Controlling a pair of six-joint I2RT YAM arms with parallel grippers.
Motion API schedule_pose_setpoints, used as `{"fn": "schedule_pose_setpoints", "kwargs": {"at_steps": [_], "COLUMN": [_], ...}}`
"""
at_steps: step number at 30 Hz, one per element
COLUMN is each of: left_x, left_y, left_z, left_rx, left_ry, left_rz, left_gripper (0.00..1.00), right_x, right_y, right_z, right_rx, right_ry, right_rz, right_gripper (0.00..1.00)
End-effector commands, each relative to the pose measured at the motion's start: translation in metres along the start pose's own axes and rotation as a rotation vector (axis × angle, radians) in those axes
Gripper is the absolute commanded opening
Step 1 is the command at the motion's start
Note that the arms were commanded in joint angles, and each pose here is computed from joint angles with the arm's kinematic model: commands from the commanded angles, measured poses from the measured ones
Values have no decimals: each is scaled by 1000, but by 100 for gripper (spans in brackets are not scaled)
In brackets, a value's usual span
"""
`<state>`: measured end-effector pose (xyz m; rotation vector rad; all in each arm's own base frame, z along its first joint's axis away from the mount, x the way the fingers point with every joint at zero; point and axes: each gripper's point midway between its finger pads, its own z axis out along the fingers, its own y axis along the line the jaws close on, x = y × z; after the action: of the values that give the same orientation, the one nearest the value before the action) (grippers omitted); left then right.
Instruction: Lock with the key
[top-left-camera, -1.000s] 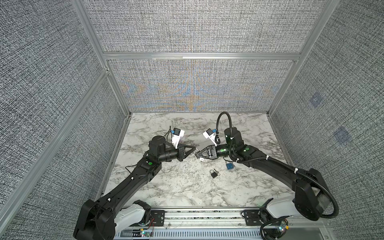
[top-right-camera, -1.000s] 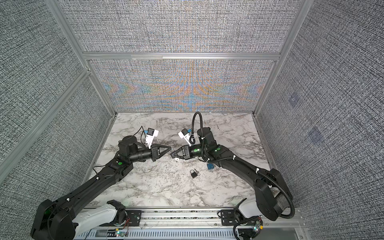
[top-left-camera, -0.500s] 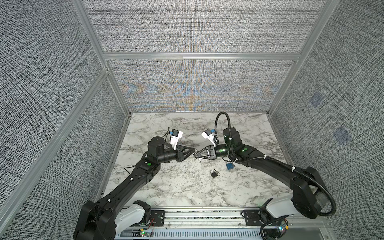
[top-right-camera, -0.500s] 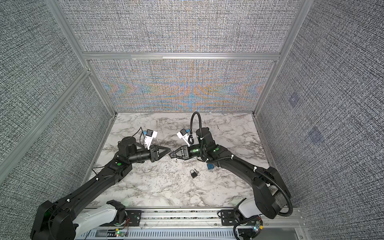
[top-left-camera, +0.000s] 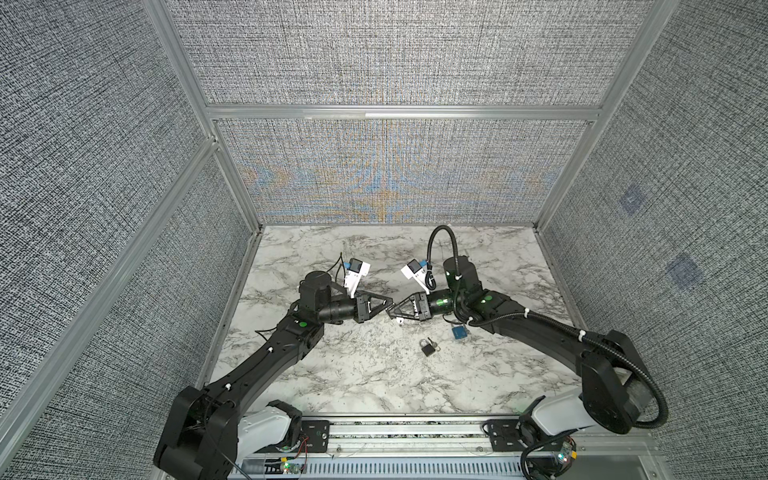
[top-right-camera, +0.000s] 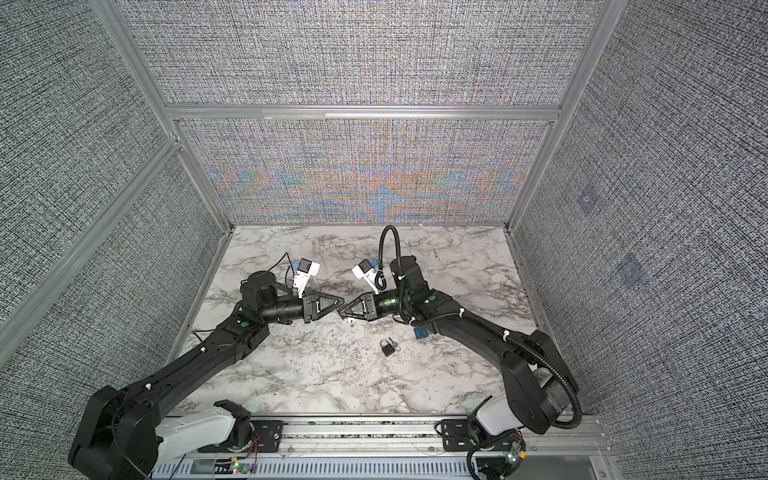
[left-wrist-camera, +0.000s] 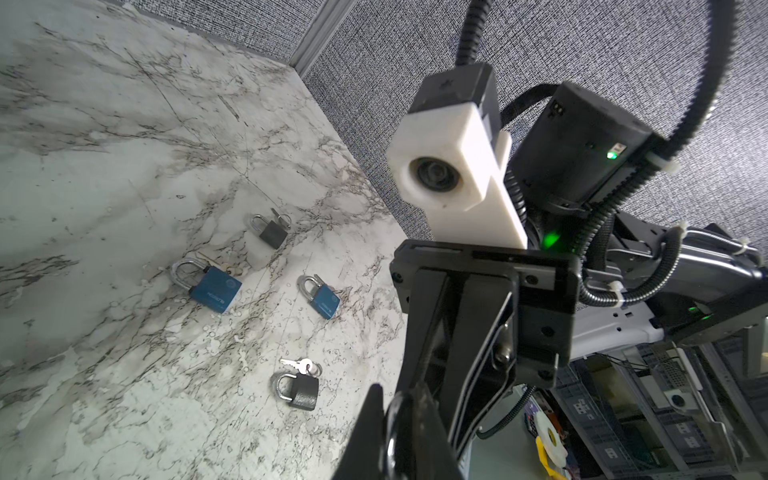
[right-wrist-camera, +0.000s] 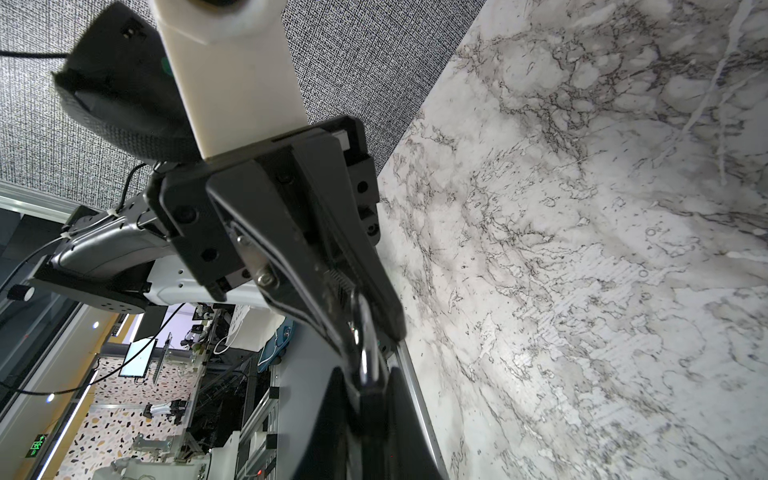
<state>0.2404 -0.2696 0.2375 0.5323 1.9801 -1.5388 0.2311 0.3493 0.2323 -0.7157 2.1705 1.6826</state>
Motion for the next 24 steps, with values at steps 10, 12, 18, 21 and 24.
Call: {"fn": "schedule_pose_setpoints", "kwargs": {"at_steps": [10,12,18,21,24], "left_x": [2,2,-6,-12,-17], "left_y": [4,8,14,17,17], "left_z": [0,-1,-2,-2,-3], "left_rx": [-18,-38,-68,-88,-93], "left_ry": [-14,-23,-73,-90,-102], "left_rz": [1,-12,-51,-70,-82], "left_gripper": [0,0,0,0,0], "right_x": [-14,-15,-16,-19,-8], "right_y": [12,8,3,6,-3], "right_z": [-2,-2,-8,-12,-15], "right_rx": [-32,-31,-38,-36,-22], "right_ry": [-43,-52,-75,-91,-86], "right_rz": [-57,-48,-27,-39,-15], "right_gripper": [11,26,37,38,39]}}
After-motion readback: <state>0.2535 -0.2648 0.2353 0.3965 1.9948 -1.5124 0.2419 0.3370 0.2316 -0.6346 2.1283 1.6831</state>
